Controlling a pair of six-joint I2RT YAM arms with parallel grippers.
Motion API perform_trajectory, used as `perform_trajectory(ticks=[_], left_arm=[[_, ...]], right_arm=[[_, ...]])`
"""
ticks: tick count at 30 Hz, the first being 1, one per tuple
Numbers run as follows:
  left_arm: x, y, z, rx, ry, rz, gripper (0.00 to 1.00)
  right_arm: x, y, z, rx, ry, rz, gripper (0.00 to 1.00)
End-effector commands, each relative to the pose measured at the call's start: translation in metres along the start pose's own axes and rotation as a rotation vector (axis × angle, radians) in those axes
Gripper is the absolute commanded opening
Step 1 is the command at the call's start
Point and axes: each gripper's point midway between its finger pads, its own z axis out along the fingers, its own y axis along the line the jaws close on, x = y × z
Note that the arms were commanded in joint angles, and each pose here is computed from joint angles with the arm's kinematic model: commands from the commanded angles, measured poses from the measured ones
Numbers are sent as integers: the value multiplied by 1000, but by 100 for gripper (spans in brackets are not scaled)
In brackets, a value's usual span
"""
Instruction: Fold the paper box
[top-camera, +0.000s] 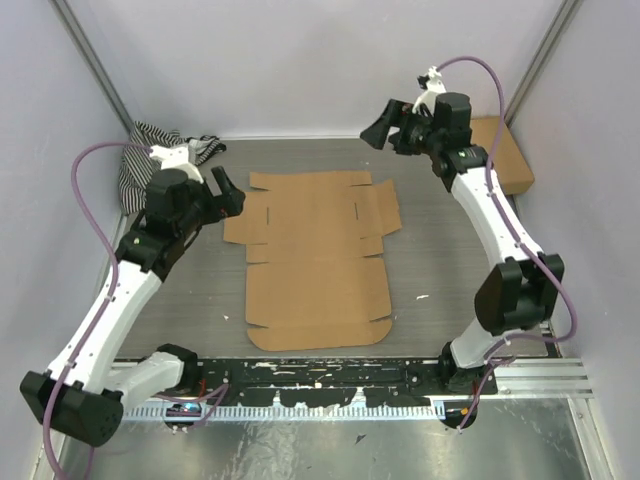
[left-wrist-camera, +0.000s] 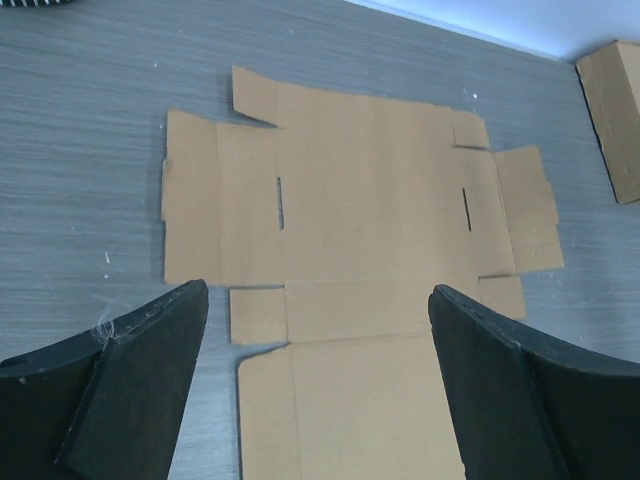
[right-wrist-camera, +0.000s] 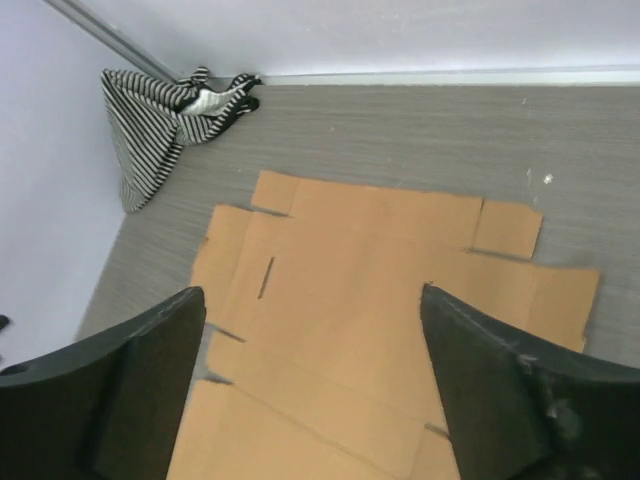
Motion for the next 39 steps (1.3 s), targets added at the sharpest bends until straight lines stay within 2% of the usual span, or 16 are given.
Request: perform_trajectory(ticks=[1,6,11,13,16,18,20,23,27,35,39], left_arm=[[-39,-9,16,-33,-47,-2,98],[-58,-12,57,-98,-8,-16,98],[-72,-10,95,-231,48,-98,98],[-74,-9,110,-245,54,-72,98],[-67,-6,130,-236,70,16,99],[-60,-1,142,-246,87,32,94],[-54,3,153,-262,106,36,91],[-35,11,178,-289,172,67,92],[-16,19,208,-315,242,111,94],[10,36,242,-363,287,145,93],[21,51,251,-374,329,88,93]], right_arm=[[-27,13,17,-24,-10,-48,100],[-23,1,50,-28,34,-46,100],[-4,-39,90,86,73,-17,99],[0,-55,102,139,74,-9,86],[6,-76,117,220,98,3,55],[17,-90,125,272,139,12,41],[33,-105,130,323,180,20,44],[54,-122,136,384,215,22,65],[67,-130,146,421,236,18,77],[93,-144,163,436,282,35,80],[105,-151,170,443,302,41,78]])
